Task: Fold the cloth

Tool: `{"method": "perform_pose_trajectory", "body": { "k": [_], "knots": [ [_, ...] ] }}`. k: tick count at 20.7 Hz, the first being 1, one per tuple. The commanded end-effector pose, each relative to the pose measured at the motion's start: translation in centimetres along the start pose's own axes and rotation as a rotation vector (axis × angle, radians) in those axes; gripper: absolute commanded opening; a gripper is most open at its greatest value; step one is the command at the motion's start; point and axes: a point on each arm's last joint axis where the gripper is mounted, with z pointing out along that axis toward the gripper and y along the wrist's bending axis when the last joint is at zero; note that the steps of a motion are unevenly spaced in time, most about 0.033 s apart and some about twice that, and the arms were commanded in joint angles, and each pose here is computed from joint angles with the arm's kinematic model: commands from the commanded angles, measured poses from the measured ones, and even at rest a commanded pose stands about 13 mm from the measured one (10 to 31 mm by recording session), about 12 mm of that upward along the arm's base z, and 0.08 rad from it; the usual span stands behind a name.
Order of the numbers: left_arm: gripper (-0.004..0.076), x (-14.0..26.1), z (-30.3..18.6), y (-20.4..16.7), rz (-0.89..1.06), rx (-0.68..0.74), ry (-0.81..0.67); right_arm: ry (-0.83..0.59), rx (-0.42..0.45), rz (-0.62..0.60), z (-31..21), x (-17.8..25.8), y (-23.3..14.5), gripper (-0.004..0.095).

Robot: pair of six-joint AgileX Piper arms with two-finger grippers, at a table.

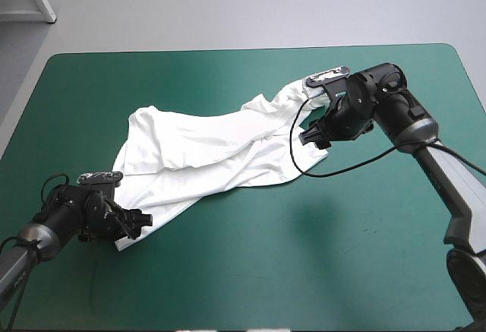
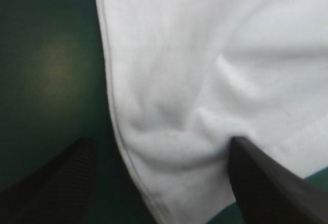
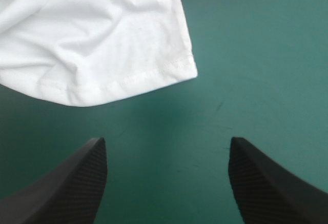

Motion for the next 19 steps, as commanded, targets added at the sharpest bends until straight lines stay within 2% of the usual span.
{"method": "perform_pose_trajectory", "body": {
  "k": [1,2,4,5,7,10,13,14,19],
  "knots": [
    [0.0520,-0.8,0.1,-0.2,-0.013,0.011,-0.032,-0.050,-0.012,0.020,0.7,-0.9,-1.6,0.0634],
    [0.0503,-0.9,0.2,-0.3,-0.020,0.016,-0.027,-0.033,-0.013,0.027,1.7,-1.0,-2.1,0.0634],
    [0.0405,-0.8,0.4,-0.7,-0.052,0.056,-0.012,0.001,-0.034,0.047,4.7,-1.4,-3.1,0.0634],
    [0.0309,-0.7,0.5,-0.9,-0.064,0.082,-0.008,0.014,-0.048,0.058,6.7,-1.7,-3.6,0.0634],
    [0.0168,-0.3,0.9,-0.9,-0.078,0.093,-0.010,0.033,-0.051,0.060,9.2,-1.9,-3.8,0.0634],
    [-0.0001,1.4,2.5,-0.6,-0.082,0.088,0.005,0.072,-0.127,0.072,13.0,-2.0,-3.2,0.0634],
    [-0.0010,2.6,3.3,-0.4,-0.081,0.079,0.033,0.083,-0.166,0.083,14.1,-1.9,-2.9,0.0620],
    [-0.0010,2.8,3.4,-0.4,-0.079,0.077,0.037,0.080,-0.171,0.088,14.2,-2.0,-2.8,0.0578],
    [-0.0010,2.8,3.4,-0.4,-0.079,0.077,0.037,0.104,-0.201,0.096,14.2,-1.7,-2.3,0.0150]
  ]
}}
